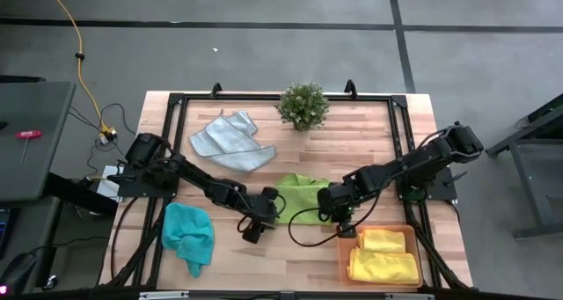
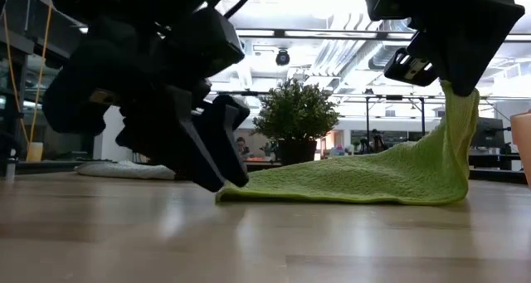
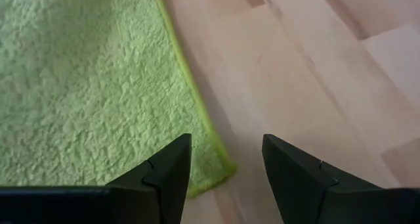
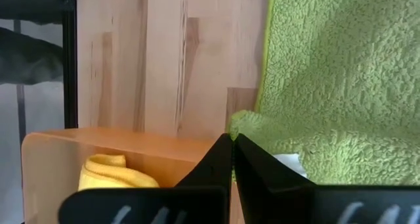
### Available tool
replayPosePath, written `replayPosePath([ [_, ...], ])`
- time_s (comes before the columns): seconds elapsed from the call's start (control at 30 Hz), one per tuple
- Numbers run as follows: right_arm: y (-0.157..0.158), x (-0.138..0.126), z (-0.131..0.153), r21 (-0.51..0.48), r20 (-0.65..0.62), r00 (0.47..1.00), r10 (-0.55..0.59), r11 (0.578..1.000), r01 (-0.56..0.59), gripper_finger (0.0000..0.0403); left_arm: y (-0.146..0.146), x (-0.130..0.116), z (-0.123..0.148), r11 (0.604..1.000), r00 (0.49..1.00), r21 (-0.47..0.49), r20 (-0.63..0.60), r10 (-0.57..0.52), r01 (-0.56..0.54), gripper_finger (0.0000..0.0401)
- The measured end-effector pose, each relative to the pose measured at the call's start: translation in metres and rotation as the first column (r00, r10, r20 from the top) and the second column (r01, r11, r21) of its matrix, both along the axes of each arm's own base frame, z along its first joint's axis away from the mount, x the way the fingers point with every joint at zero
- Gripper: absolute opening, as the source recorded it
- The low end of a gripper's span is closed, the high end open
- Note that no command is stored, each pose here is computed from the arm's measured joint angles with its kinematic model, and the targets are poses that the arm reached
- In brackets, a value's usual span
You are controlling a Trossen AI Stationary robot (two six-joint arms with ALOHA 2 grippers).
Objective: Fold microfiber towels
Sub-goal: Fold the green microfiber towel
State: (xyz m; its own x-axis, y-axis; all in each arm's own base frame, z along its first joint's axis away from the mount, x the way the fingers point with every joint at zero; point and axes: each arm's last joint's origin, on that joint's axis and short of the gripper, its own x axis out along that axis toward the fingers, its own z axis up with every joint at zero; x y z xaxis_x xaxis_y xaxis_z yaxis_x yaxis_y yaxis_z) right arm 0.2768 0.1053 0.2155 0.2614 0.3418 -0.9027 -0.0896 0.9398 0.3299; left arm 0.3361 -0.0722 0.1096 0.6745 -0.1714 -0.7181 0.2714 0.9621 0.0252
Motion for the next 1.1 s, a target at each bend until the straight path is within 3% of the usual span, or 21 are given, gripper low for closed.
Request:
replayPosePath([
  [0.33,0.001,0.001,0.001,0.006,0.016,1.000,0.001,1.000,-0.001,0.0000,-0.007,-0.003,-0.002,0.998,0.999,0.057,-0.011,0.036,-0.035,0.0166],
  [0.63,0.001,0.002,0.001,0.006,0.018,1.000,0.001,1.000,-0.001,0.0000,-0.006,-0.004,-0.007,0.995,0.998,0.086,-0.034,0.053,-0.050,0.0065],
  [0.83,0.001,0.002,0.001,0.008,0.018,1.000,-0.001,1.000,0.001,0.0000,-0.006,-0.004,-0.009,0.994,0.992,0.013,-0.067,0.111,-0.110,0.0007],
  [1.0,-0.002,0.003,0.008,-0.001,0.004,1.000,0.012,1.000,-0.012,0.0000,0.004,-0.013,0.009,0.986,0.979,-0.010,-0.114,0.167,-0.169,0.0002],
  [1.1,-0.013,0.005,0.026,-0.034,0.001,1.000,0.011,0.999,-0.011,0.0000,0.017,-0.022,0.039,0.979,0.975,-0.020,-0.099,0.200,-0.203,0.0002],
])
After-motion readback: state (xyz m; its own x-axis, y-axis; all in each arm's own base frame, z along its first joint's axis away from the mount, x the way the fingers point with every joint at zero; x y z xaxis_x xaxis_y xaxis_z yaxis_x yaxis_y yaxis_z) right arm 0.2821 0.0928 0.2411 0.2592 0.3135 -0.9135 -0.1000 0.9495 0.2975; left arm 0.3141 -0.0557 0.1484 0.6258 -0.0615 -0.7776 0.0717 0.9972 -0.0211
